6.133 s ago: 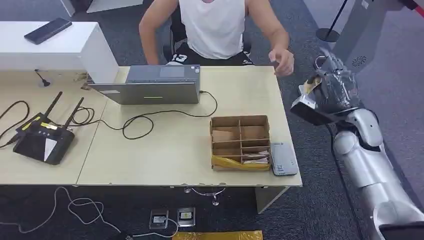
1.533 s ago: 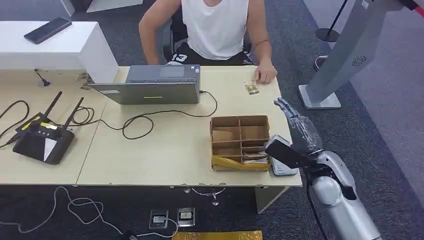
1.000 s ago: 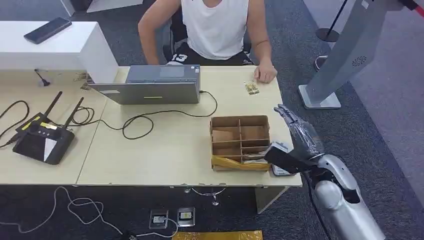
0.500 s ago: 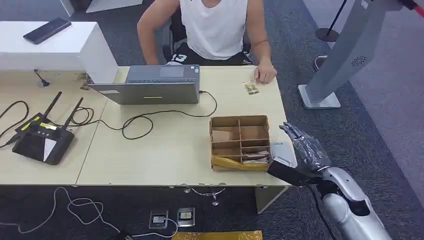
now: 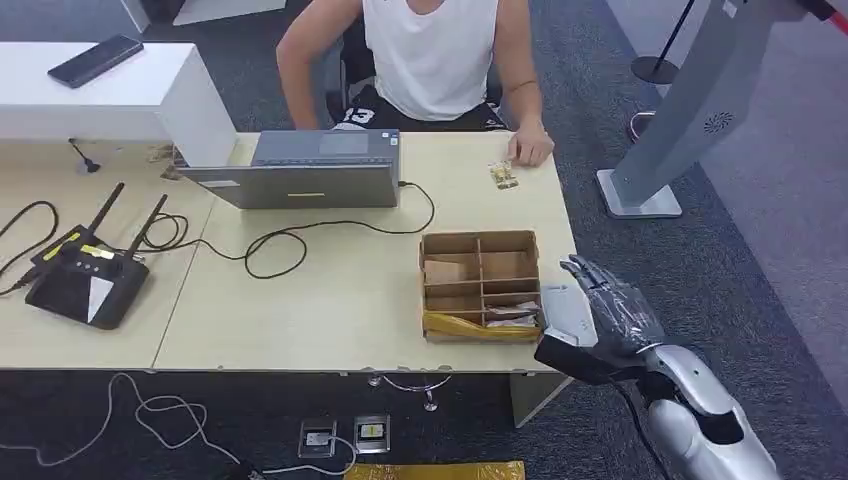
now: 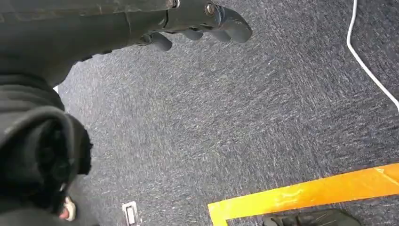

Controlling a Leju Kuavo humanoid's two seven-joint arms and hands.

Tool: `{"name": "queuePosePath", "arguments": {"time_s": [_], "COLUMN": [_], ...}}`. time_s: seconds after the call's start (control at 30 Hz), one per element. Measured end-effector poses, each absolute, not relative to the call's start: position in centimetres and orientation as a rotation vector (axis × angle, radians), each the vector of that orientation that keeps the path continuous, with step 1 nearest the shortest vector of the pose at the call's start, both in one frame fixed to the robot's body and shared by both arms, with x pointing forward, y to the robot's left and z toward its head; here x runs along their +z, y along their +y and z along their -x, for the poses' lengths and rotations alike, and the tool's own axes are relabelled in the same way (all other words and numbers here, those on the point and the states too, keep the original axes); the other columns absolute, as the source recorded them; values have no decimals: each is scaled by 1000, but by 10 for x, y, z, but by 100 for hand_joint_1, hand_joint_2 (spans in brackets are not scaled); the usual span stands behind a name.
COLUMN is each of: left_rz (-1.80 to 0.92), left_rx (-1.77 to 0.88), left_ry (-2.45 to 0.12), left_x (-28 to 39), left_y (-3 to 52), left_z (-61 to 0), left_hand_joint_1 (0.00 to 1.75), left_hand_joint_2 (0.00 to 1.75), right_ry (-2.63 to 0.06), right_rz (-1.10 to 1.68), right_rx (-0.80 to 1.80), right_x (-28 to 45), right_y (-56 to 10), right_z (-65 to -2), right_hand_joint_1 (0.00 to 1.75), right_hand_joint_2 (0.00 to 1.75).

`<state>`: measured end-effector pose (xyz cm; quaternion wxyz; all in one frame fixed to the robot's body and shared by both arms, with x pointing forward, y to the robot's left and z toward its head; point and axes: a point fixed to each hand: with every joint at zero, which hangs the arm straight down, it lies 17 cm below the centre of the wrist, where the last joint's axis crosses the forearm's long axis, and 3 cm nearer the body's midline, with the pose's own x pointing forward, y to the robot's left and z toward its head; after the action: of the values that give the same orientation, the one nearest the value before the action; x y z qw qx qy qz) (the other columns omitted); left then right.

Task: Pass the card to the sensor for recognition and then transmit it.

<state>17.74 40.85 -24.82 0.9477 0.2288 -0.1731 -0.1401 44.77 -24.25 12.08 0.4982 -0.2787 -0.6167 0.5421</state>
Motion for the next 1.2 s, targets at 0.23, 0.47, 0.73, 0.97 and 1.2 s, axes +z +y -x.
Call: {"name": "queuePosePath", "arguments": {"time_s": [0.23, 0.47, 0.73, 0.97, 1.2], "left_rz": [-468, -471, -468, -464, -464], "left_rx": [-296, -301, -311, -312, -312], "left_ry": [-359, -362, -366, -368, -368], "left_x": [-247, -247, -248, -248, -247], "left_y": [408, 405, 401, 398, 398], "left_z": [-181, -182, -183, -184, -185], "left_hand_joint_1": [0, 0, 0, 0, 0], "left_hand_joint_2": [0, 0, 0, 0, 0], "right_ry": [-1563, -1636, -1665, -1661, -1641], "right_rz": [728, 702, 673, 637, 616], "right_rx": [1313, 1300, 1273, 1275, 1277], "right_x": [138, 149, 146, 138, 127], "right_y": [-228, -205, -191, -185, -185], "right_z": [-460, -468, -475, -475, -475], "right_hand_joint_1": [0, 0, 0, 0, 0], "right_hand_joint_2": [175, 175, 175, 175, 175]}}
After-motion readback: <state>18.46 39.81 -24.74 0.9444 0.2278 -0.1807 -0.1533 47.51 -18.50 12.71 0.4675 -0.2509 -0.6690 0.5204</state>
